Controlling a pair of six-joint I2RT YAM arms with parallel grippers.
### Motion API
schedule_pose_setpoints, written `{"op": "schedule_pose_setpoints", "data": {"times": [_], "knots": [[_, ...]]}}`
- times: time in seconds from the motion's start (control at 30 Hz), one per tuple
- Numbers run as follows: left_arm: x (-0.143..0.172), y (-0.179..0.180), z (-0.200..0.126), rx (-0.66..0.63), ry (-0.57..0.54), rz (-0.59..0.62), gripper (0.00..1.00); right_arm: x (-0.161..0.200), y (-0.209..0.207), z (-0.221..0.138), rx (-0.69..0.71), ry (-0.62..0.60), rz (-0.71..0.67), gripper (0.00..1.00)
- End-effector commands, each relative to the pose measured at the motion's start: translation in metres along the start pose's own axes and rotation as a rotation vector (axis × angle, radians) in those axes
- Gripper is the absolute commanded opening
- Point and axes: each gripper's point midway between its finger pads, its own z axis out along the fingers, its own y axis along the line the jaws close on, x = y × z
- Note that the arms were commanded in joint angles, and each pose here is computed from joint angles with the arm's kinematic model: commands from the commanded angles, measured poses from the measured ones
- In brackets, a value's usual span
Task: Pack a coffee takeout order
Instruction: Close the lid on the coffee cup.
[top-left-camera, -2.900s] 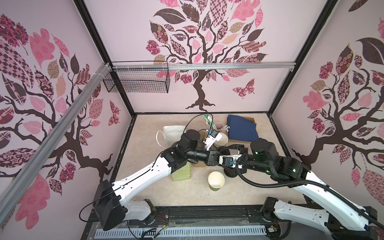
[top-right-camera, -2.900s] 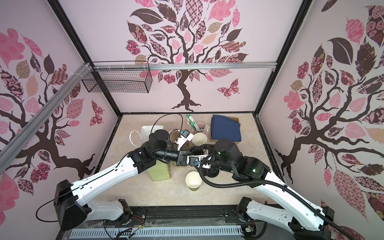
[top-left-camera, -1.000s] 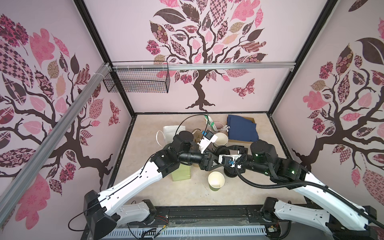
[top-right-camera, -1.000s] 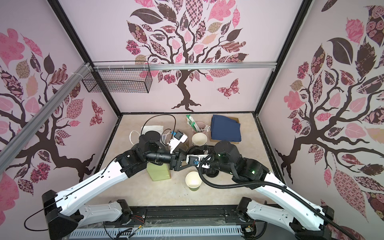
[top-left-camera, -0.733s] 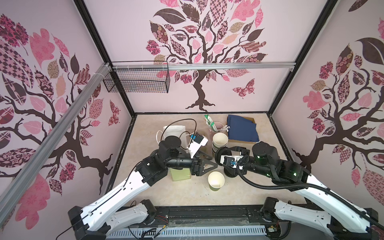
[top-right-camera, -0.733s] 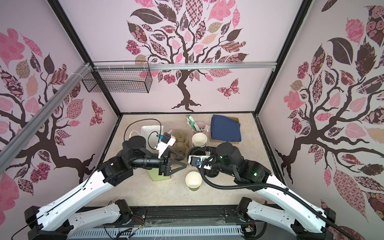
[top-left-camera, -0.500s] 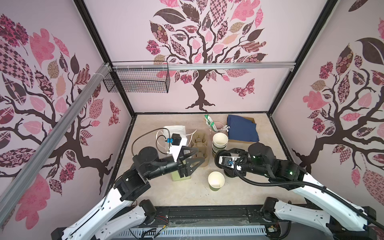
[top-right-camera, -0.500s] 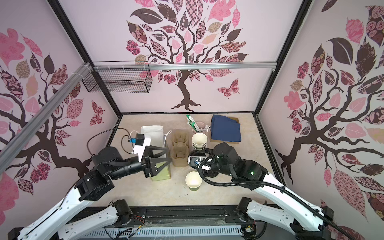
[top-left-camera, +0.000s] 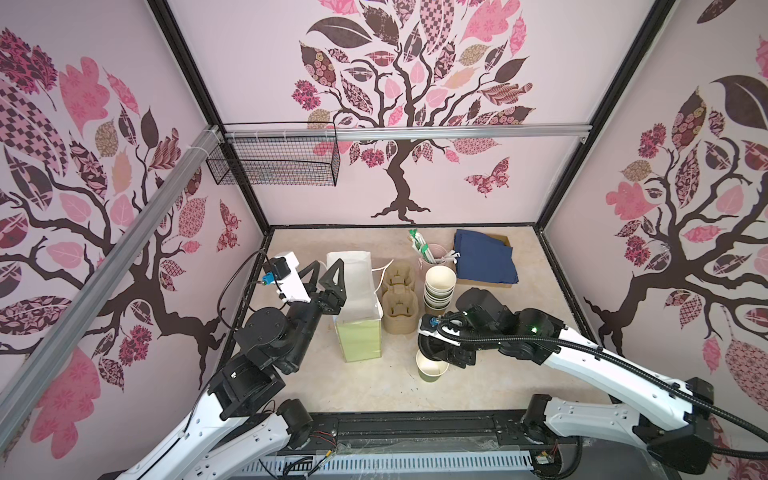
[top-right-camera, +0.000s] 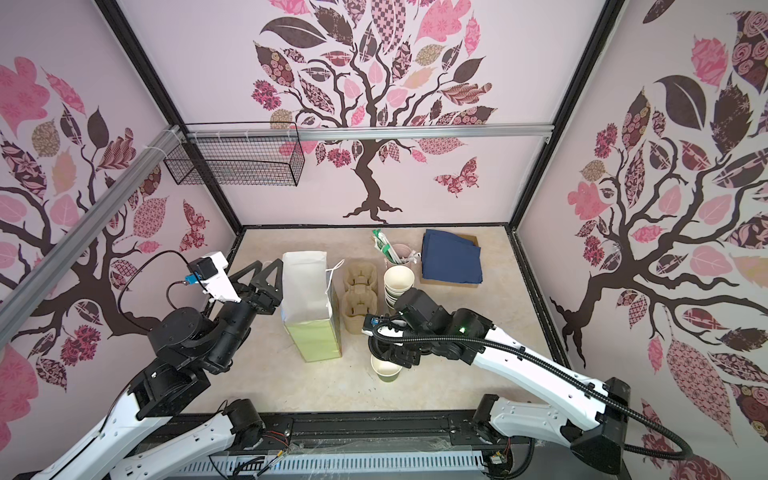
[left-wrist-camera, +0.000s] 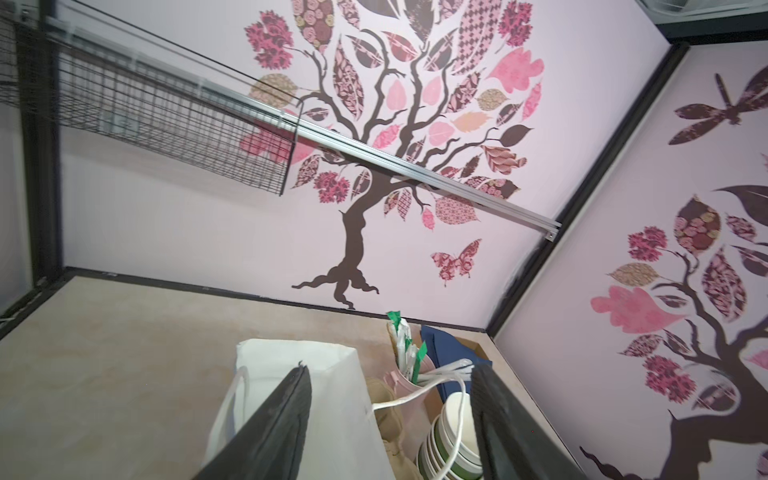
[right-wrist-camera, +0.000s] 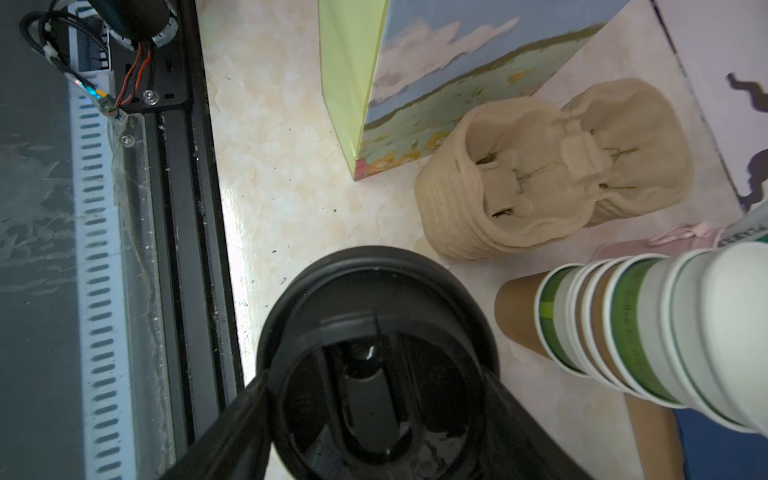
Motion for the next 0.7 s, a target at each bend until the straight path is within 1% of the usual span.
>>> {"op": "schedule_pose_setpoints", "data": {"times": [0.0, 0.1, 0.2, 0.4, 0.67], "knots": [[-0.008, 0.024, -0.002, -0.143, -0.037, -0.018, 0.64, 0.008, 0.010, 0.009, -0.044, 0.086, 0.033, 0.71], [-0.011, 0.033, -0.005, -0.188, -0.049, -0.015, 0.63, 0.014, 0.012, 0.018, -0.043, 0.141, 0.050, 0.70], [-0.010, 0.039, -0.009, -0.207, -0.050, -0.014, 0.63, 0.017, 0.012, 0.025, -0.029, 0.161, 0.056, 0.70], [-0.008, 0.043, -0.012, -0.219, -0.043, -0.009, 0.62, 0.023, 0.011, 0.038, -0.002, 0.222, 0.045, 0.70], [-0.008, 0.047, -0.013, -0.241, -0.045, -0.014, 0.62, 0.026, 0.013, 0.046, 0.013, 0.277, 0.040, 0.69]]}}
